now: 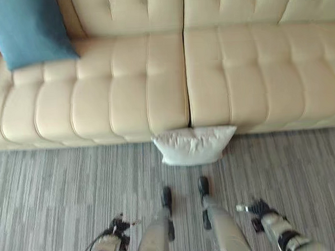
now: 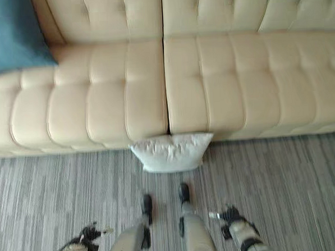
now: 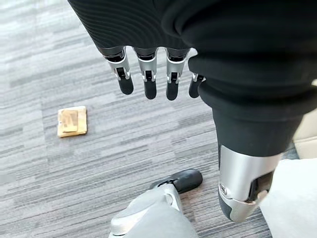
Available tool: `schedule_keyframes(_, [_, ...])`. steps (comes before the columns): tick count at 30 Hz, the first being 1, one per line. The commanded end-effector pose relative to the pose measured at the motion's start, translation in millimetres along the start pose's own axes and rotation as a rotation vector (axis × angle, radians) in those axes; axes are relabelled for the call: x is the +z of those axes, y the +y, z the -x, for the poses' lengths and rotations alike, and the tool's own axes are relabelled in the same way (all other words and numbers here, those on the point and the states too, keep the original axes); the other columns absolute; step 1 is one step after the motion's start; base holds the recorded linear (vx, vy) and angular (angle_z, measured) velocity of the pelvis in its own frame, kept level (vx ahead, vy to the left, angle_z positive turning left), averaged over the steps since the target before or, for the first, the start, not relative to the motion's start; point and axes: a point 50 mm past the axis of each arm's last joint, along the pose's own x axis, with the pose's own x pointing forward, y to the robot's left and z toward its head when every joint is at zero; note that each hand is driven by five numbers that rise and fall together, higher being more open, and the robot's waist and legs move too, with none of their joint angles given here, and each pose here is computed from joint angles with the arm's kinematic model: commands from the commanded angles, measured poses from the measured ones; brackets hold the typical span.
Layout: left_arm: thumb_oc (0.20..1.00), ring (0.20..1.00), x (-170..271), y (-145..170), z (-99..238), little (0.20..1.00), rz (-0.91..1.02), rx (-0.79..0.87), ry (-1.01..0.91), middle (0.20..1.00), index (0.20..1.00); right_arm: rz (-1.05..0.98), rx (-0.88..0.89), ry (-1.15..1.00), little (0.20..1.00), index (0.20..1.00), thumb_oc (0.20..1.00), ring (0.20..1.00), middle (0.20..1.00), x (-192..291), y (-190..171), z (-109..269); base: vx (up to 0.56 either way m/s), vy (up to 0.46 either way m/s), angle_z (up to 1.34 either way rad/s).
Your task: Pick up all the scattered cushions and arrange them neatly on the sofa.
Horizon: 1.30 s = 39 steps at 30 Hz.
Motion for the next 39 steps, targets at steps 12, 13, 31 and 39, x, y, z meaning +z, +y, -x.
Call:
schedule_keyframes(12, [1.000,1.000,208,140,29,1.000,0.080,0.478,-0.566,1.000,1.000,-0.295,-0.623,-0.570,1.000,1.000,1.000,1.000,1.000,201,-142,25,-0.04,-0.034,0.01])
schedule_keyframes(13, [1.000,1.000,214,143,32,1.000,0.086,0.496,-0.587,1.000,1.000,-0.328,-0.641,-0.604,1.000,1.000,1.000,1.000,1.000,209,-146,30,0.12,-0.043,-0.03])
schedule_keyframes(31, [1.000,1.000,370,111,153,1.000,0.065,0.662,-1.270,1.000,1.000,-0.391,-0.453,-1.257,1.000,1.000,1.000,1.000,1.000,345,-85,132,0.06,-0.033,-0.04])
schedule_keyframes(39, [0.200,0.200,406,86,235,0.200,0.227,0.480,-1.653,0.200,0.200,-0.579,-0.222,-1.538,0.200,0.200,0.200,0.200,0.200,378,-75,197,0.04,0.010,0.01])
